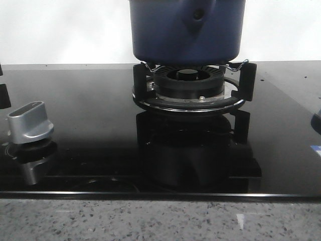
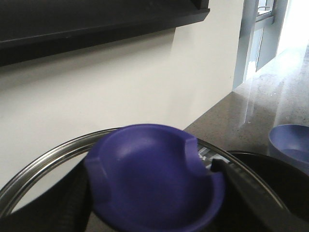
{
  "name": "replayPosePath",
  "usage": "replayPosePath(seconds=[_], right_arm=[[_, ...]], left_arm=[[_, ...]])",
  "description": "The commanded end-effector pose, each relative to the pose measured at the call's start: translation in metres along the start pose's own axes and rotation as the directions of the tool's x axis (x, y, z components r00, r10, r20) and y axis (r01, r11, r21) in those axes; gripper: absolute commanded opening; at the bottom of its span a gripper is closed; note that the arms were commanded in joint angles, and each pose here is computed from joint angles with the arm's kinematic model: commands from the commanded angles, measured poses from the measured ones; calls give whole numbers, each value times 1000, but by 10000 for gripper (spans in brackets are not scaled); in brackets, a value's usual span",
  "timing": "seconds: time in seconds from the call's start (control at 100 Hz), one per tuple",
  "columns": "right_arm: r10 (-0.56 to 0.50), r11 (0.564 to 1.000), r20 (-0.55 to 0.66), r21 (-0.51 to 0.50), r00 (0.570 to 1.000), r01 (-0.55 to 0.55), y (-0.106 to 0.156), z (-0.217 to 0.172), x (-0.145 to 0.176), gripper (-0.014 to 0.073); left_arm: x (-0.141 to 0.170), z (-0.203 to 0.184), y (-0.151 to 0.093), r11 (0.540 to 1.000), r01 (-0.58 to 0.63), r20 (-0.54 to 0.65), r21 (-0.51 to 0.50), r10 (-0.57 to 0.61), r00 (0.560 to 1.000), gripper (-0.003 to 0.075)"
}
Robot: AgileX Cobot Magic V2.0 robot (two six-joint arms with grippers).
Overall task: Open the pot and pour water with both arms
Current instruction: 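Reach the right gripper to the light blue bowl and grasp its rim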
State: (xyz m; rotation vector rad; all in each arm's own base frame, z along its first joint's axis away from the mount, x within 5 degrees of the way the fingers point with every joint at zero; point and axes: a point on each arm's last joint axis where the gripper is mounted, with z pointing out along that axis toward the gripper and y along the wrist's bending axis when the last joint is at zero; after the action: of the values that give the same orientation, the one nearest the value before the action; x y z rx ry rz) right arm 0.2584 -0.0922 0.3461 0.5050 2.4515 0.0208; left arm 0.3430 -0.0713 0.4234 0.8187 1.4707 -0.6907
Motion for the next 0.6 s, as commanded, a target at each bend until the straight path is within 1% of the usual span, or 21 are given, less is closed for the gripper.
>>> replayPosePath(seconds=[0.0, 0.21, 0.27, 0.34, 0.39, 0.41, 0.46, 0.48, 0.51, 0.59], right_arm=[[4, 1000, 32, 15, 999, -4, -4, -1, -13, 423], [17, 1000, -85, 24, 996, -15, -10, 40, -13, 421], [20, 1000, -103, 25, 994, -17, -11, 47, -12, 394], [22, 999, -123, 26, 992, -19, -12, 53, -12, 302], [23, 999, -131, 27, 991, -20, -12, 56, -11, 184], [23, 999, -131, 27, 991, -20, -12, 56, -11, 152], [24, 999, -141, 27, 990, -20, -12, 58, -11, 23], [24, 999, -141, 27, 990, -20, -12, 58, -11, -7], [24, 999, -145, 27, 989, -20, -12, 58, -10, -78], [24, 999, -145, 27, 989, -20, -12, 57, -10, -69]], left_arm=[[-35, -13, -14, 1000, -13, 124, 10, 12, 992, 245], [-35, -13, -14, 1000, -13, 124, 10, 12, 992, 245], [-35, -13, -14, 1000, -13, 124, 10, 12, 992, 245], [-35, -13, -14, 1000, -13, 124, 10, 12, 992, 245], [-35, -13, -14, 1000, -13, 124, 10, 12, 992, 245], [-35, -13, -14, 1000, -13, 124, 10, 12, 992, 245], [-35, -13, -14, 1000, -13, 124, 10, 12, 992, 245], [-35, -13, -14, 1000, -13, 124, 10, 12, 992, 245], [-35, -13, -14, 1000, -13, 124, 10, 12, 992, 245], [-35, -13, -14, 1000, -13, 124, 10, 12, 992, 245]])
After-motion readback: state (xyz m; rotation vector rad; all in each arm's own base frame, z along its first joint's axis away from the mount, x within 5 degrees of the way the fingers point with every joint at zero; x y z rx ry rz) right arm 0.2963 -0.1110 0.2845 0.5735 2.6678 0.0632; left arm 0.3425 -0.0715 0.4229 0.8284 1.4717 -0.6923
